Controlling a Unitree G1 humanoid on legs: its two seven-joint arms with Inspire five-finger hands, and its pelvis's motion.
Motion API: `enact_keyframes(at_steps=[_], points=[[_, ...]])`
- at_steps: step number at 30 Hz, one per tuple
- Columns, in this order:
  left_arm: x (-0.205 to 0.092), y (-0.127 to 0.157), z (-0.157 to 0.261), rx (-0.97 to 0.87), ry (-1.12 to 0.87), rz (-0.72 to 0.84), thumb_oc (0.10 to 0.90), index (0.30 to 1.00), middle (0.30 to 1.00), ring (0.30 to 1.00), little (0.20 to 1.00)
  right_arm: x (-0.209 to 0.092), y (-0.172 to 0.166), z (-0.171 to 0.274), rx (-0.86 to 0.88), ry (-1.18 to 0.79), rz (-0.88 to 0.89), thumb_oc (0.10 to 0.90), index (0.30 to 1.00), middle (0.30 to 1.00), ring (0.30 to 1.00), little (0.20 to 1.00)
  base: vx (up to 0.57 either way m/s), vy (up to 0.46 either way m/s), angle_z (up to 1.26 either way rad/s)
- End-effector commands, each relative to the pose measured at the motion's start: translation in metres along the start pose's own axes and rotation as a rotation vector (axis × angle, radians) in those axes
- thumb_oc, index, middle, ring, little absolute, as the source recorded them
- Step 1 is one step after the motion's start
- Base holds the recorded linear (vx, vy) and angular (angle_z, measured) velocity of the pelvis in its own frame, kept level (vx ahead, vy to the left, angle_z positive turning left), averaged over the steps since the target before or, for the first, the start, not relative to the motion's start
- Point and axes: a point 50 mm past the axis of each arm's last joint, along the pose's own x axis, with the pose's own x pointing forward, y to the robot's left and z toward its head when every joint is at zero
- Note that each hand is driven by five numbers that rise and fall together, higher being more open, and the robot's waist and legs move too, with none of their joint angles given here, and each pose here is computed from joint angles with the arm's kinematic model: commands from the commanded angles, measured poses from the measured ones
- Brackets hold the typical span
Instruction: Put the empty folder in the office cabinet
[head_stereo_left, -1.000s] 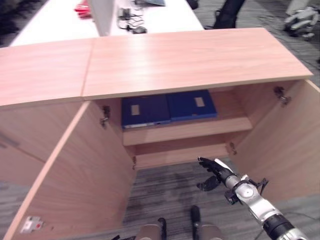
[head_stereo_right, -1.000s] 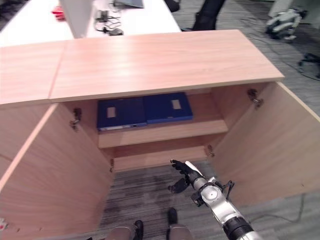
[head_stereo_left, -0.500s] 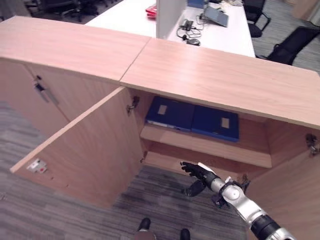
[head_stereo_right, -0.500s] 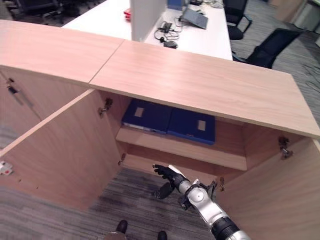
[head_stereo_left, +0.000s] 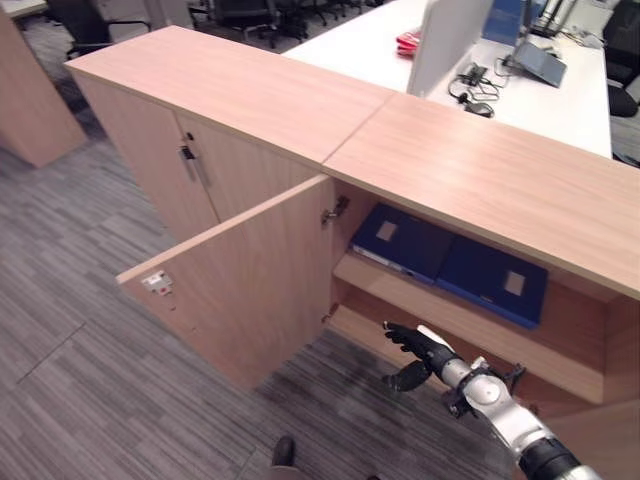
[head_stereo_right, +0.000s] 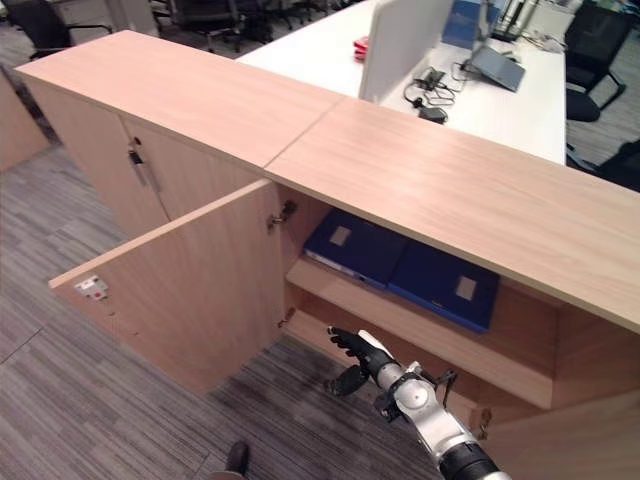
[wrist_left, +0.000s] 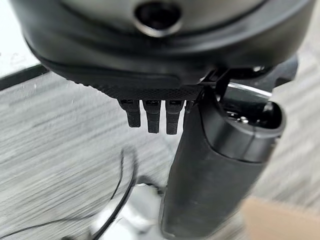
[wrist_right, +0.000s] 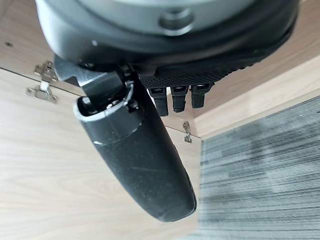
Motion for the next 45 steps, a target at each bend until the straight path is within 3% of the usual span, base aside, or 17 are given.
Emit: enact_keyframes(at_steps=[1,2,3,5,15,18,21,22,24,29,30,32,37,45], points=[[-0.008,0.045,0.093,-0.022,-0.323,0.174,0.800,0.900,0.900,0.900,0.900,0.000,-0.031,0.034,-0.035,-0.169,-0.119,0.800,0.900,0.900,0.900,0.900,-0.01,0.040,0.80],[-0.015,0.040,0.128,-0.030,-0.431,0.178,0.800,0.900,0.900,0.900,0.900,-0.005,-0.039,0.027,-0.019,-0.148,-0.160,0.800,0.900,0.900,0.900,0.900,0.00,0.016,0.58],[-0.015,0.039,0.128,-0.030,-0.431,0.177,0.800,0.900,0.900,0.900,0.900,-0.006,-0.039,0.027,-0.019,-0.148,-0.161,0.800,0.900,0.900,0.900,0.900,0.01,0.029,0.67],[-0.029,0.024,0.173,-0.042,-0.579,0.156,0.800,0.900,0.900,0.900,0.900,-0.008,-0.043,0.021,0.018,-0.127,-0.201,0.800,0.900,0.900,0.900,0.900,0.01,0.018,0.85],[-0.070,-0.025,0.230,-0.005,-0.871,0.048,0.800,0.900,0.900,0.900,0.900,0.003,-0.030,0.022,0.068,-0.123,-0.198,0.800,0.900,0.900,0.900,0.900,0.02,0.093,0.39],[-0.101,-0.042,0.270,0.117,-1.043,0.067,0.800,0.900,0.900,0.900,0.900,0.014,-0.020,0.036,0.071,-0.167,-0.174,0.800,0.900,0.900,0.900,0.900,0.03,0.134,0.28],[-0.159,-0.083,0.322,0.362,-1.309,0.015,0.800,0.900,0.900,0.900,0.900,0.025,-0.011,0.059,0.088,-0.237,-0.149,0.800,0.900,0.900,0.900,0.900,-0.02,0.069,0.11],[-0.160,-0.084,0.323,0.363,-1.310,0.014,0.800,0.900,0.900,0.900,0.900,0.025,-0.011,0.059,0.090,-0.238,-0.151,0.800,0.900,0.900,0.900,0.900,-0.03,0.026,0.06],[-0.196,-0.118,0.336,0.483,-1.451,-0.078,0.800,0.900,0.900,0.900,0.900,0.027,-0.009,0.064,0.092,-0.257,-0.148,0.800,0.900,0.900,0.900,0.900,-0.05,0.009,0.00],[-0.223,-0.151,0.340,0.571,-1.536,-0.189,0.800,0.900,0.900,0.900,0.900,0.027,-0.010,0.066,0.083,-0.263,-0.149,0.800,0.900,0.900,0.900,0.900,-0.04,-0.015,-0.12],[-0.245,-0.171,0.341,0.643,-1.601,-0.260,0.800,0.900,0.900,0.900,0.900,0.029,-0.009,0.062,0.063,-0.240,-0.133,0.800,0.900,0.900,0.900,0.900,-0.05,-0.050,-0.12],[-0.259,-0.185,0.337,0.711,-1.639,-0.323,0.800,0.900,0.900,0.900,0.900,0.030,-0.005,0.055,0.050,-0.209,-0.112,0.800,0.900,0.900,0.900,0.900,-0.04,-0.052,-0.01],[-0.281,-0.231,0.306,0.911,-1.664,-0.549,0.800,0.900,0.900,0.900,0.900,0.027,-0.009,0.033,0.010,-0.108,-0.100,0.800,0.900,0.900,0.900,0.900,-0.04,-0.049,0.06],[-0.288,-0.243,0.268,1.108,-1.669,-0.718,0.800,0.900,0.900,0.900,0.900,0.022,-0.028,0.026,0.042,-0.078,-0.193,0.800,0.900,0.900,0.900,0.900,-0.01,-0.010,0.01]])
